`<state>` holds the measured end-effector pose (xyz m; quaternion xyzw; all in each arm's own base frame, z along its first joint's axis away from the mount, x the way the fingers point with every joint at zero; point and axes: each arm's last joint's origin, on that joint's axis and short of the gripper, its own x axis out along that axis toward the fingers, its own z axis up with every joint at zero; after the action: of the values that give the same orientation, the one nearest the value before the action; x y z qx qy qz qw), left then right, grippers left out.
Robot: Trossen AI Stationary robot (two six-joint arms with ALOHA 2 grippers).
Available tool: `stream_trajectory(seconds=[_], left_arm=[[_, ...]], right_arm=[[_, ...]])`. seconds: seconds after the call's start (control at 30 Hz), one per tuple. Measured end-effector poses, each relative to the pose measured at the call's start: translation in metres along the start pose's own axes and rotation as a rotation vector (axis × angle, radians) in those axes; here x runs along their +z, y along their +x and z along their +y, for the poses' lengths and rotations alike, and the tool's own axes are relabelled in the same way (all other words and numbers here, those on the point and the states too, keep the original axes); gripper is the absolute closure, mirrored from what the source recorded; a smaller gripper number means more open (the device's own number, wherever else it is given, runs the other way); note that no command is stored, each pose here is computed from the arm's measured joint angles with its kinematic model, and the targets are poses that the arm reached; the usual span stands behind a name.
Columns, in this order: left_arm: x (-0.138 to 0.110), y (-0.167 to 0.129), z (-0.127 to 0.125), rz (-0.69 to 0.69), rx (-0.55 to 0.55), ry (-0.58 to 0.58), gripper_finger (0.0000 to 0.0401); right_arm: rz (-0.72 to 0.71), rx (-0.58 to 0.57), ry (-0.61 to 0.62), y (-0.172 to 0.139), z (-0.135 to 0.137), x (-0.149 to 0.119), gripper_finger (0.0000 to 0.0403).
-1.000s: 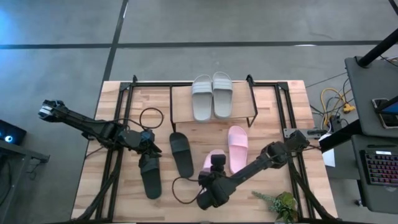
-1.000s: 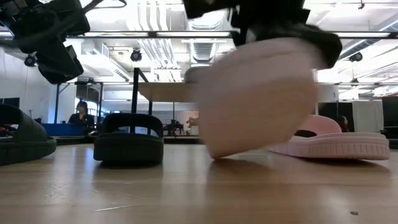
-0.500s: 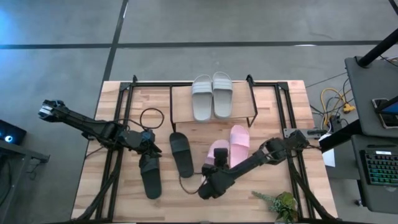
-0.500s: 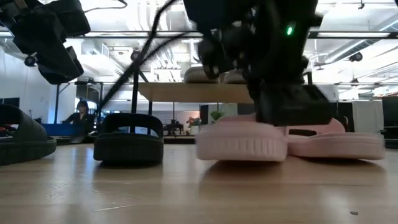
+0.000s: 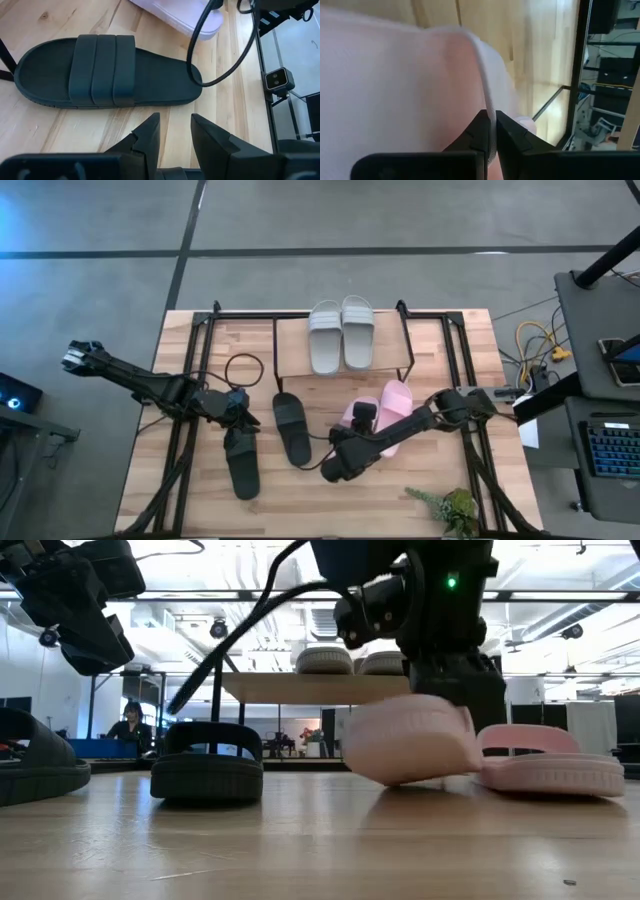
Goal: Pick and place slides into the shelf
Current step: Put the pink slide under the shelf, then adjust the pink slides under the shelf
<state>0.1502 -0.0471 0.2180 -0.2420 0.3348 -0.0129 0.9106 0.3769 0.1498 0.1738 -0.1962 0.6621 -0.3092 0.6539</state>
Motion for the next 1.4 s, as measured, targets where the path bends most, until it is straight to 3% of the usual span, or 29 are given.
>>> stream_trajectory(seconds=[0.13, 0.33, 0.67, 0.77, 0.9, 1.03, 1.2, 1.4], left_arm=[[0.0, 0.001, 0.0, 0.003, 0.002, 0.0, 0.0306], [0.0, 0.002, 0.0, 0.007, 0.006, 0.001, 0.0306], [0.0, 0.002, 0.0, 0.009, 0.007, 0.001, 0.0306], [0.0, 0.002, 0.0, 0.008, 0.007, 0.001, 0.0306], [0.0, 0.002, 0.0, 0.008, 0.007, 0.001, 0.0306], [0.0, 0.002, 0.0, 0.009, 0.007, 0.002, 0.0306], [0.0, 0.002, 0.0, 0.008, 0.007, 0.002, 0.0306], [0.0, 0.002, 0.0, 0.008, 0.007, 0.002, 0.0306]], right_arm=[[0.006, 0.027, 0.011, 0.0, 0.003, -0.001, 0.0378], [0.06, 0.069, 0.026, 0.005, 0.007, -0.004, 0.0315], [0.011, 0.14, 0.162, -0.025, -0.008, -0.008, 0.0227], [0.045, 0.205, 0.351, -0.038, -0.018, -0.009, 0.022], [0.19, 0.298, 0.729, -0.048, -0.03, -0.016, 0.0232], [0.283, 0.307, 1.031, -0.056, -0.037, -0.027, 0.0257], [0.426, 0.284, 1.213, -0.06, -0.033, -0.05, 0.0286], [0.57, 0.169, 1.372, -0.056, -0.024, -0.086, 0.0307]])
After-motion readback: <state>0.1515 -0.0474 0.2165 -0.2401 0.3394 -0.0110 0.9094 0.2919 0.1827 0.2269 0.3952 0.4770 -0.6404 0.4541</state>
